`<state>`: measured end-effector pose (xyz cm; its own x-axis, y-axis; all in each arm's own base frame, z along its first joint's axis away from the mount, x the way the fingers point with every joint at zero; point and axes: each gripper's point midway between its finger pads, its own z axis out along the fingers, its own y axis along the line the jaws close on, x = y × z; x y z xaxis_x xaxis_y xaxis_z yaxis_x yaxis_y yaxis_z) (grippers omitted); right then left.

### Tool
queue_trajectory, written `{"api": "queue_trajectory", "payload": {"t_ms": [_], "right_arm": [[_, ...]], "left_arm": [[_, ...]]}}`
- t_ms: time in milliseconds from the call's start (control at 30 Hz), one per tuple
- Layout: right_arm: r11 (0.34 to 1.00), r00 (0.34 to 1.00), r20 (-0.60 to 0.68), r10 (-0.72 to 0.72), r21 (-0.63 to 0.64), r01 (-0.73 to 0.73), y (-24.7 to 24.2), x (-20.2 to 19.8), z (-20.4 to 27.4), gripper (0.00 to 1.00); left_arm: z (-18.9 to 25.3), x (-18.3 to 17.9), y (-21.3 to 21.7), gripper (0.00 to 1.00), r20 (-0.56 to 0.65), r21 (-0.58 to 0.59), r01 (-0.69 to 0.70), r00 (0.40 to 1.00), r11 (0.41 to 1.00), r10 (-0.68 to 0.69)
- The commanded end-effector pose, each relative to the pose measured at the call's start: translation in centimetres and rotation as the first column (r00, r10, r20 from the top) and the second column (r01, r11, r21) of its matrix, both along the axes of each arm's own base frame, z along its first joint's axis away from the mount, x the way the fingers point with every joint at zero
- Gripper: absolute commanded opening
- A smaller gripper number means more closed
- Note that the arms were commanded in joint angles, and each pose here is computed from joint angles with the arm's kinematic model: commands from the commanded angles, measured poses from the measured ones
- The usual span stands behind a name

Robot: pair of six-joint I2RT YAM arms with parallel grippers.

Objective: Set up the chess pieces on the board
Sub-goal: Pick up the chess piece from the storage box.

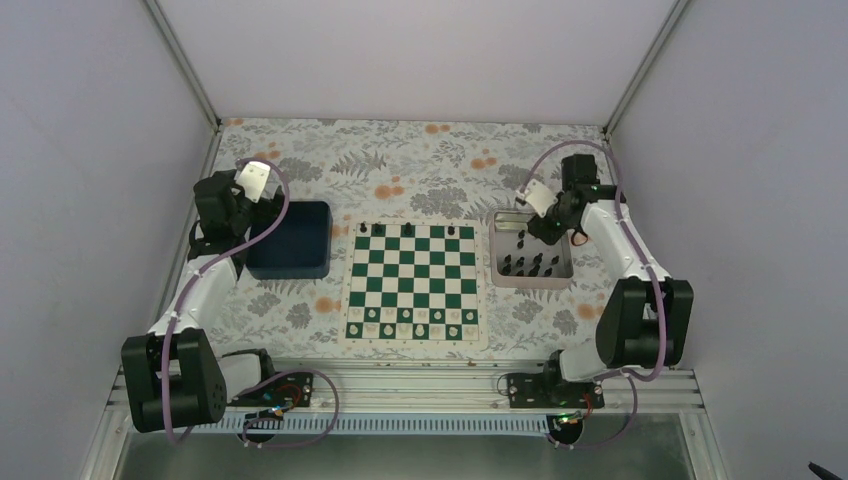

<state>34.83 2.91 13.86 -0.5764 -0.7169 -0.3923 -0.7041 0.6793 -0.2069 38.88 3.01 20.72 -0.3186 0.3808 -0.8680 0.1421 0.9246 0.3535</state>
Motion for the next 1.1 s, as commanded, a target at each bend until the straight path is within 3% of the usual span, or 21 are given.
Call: {"api": "queue_trajectory", "payload": {"t_ms": [0, 367, 1067], "right_arm": [[0.998, 0.997, -0.053, 0.051, 0.036, -0.050, 0.7, -1.7, -1.7, 0.41], [0.994, 0.970, -0.226, 0.093, 0.080, -0.077, 1.6, -5.5, -6.1, 0.39], [0.993, 0.964, -0.246, 0.105, 0.081, -0.087, 1.7, -4.1, -9.4, 0.38]], "left_arm": [[0.9, 0.4, 0.3, 1.00, 0.019, -0.004, -0.012, 1.000, 1.000, 0.012], [0.3, 0.5, 0.3, 1.00, 0.005, -0.003, -0.010, 1.000, 1.000, 0.010], [0.0, 0.5, 0.3, 1.00, -0.004, 0.001, -0.011, 1.000, 1.000, 0.011]]}}
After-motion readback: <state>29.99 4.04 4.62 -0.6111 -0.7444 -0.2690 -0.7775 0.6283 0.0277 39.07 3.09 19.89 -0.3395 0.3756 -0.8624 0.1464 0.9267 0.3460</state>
